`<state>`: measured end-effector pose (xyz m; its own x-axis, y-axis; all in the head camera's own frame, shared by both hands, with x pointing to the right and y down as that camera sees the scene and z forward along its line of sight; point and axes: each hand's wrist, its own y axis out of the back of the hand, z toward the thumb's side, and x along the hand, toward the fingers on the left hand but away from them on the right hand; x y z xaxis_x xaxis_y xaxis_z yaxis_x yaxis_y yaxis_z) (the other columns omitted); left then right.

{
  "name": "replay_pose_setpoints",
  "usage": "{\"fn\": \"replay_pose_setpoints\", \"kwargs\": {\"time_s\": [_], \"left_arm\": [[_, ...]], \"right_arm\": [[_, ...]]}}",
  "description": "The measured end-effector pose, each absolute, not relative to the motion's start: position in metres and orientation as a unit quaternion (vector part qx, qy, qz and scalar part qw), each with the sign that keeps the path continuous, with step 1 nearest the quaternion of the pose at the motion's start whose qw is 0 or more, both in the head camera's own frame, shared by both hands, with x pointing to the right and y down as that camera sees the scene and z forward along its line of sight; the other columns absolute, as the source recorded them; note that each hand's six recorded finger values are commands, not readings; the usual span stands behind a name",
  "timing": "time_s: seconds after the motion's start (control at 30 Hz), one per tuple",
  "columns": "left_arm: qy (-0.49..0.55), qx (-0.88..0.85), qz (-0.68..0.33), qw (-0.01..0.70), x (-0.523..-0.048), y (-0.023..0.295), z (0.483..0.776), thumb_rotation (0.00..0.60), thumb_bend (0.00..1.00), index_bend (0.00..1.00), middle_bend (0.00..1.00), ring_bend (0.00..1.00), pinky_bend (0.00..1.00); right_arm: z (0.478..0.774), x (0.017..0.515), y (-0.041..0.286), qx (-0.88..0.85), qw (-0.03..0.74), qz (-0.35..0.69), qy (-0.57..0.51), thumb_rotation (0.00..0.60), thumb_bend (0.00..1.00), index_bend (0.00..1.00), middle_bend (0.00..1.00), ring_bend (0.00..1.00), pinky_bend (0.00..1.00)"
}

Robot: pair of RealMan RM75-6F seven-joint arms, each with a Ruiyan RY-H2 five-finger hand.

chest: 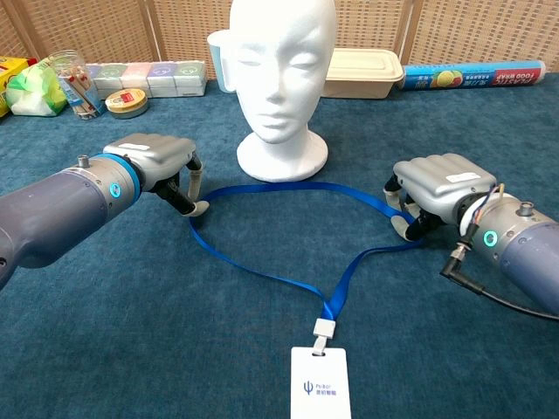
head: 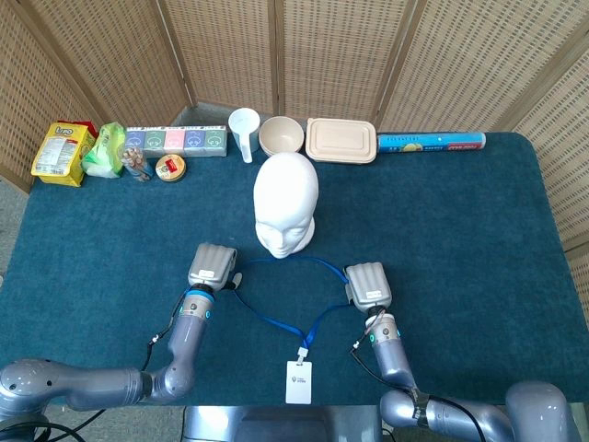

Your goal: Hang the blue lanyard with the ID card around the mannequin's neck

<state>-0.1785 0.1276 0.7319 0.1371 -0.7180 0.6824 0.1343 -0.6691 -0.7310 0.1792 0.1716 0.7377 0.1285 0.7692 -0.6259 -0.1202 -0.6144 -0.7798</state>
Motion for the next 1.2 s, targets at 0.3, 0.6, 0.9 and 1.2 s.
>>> {"fn": "replay_pose_setpoints", "kwargs": {"time_s": [0.3, 0.6, 0.9, 1.2], "left_arm": [[0.213, -0.669, -0.622, 0.347, -0.1775, 0.1289, 0.7338, 0.432, 0.40, 0.57, 1.00, 1.00, 1.00], [0.206, -0.668, -0.622, 0.354, -0.1751, 0.1302, 0.7344, 0.434, 0.40, 0.57, 1.00, 1.00, 1.00], [0.204, -0.663, -0.622, 0.363, -0.1721, 0.1297, 0.7343, 0.455, 0.42, 0.57, 1.00, 1.00, 1.00], [0.200, -0.662, -0.624, 0.364, -0.1707, 0.1308, 0.7369, 0.460, 0.42, 0.57, 1.00, 1.00, 1.00]], "right_arm": [[0.7379, 0.1815, 0.1712, -0.659, 0.358, 0.613, -0.251, 0.600, 0.56, 0.66, 0.87, 1.00, 1.00], [0.7392, 0.1819, 0.1732, -0.662, 0.352, 0.613, -0.250, 0.600, 0.56, 0.66, 0.87, 1.00, 1.00], [0.7394, 0.1829, 0.1731, -0.664, 0.348, 0.612, -0.253, 0.600, 0.57, 0.67, 0.87, 1.00, 1.00], [0.7399, 0.1847, 0.1734, -0.664, 0.345, 0.613, -0.253, 0.600, 0.57, 0.67, 0.87, 1.00, 1.00]]}}
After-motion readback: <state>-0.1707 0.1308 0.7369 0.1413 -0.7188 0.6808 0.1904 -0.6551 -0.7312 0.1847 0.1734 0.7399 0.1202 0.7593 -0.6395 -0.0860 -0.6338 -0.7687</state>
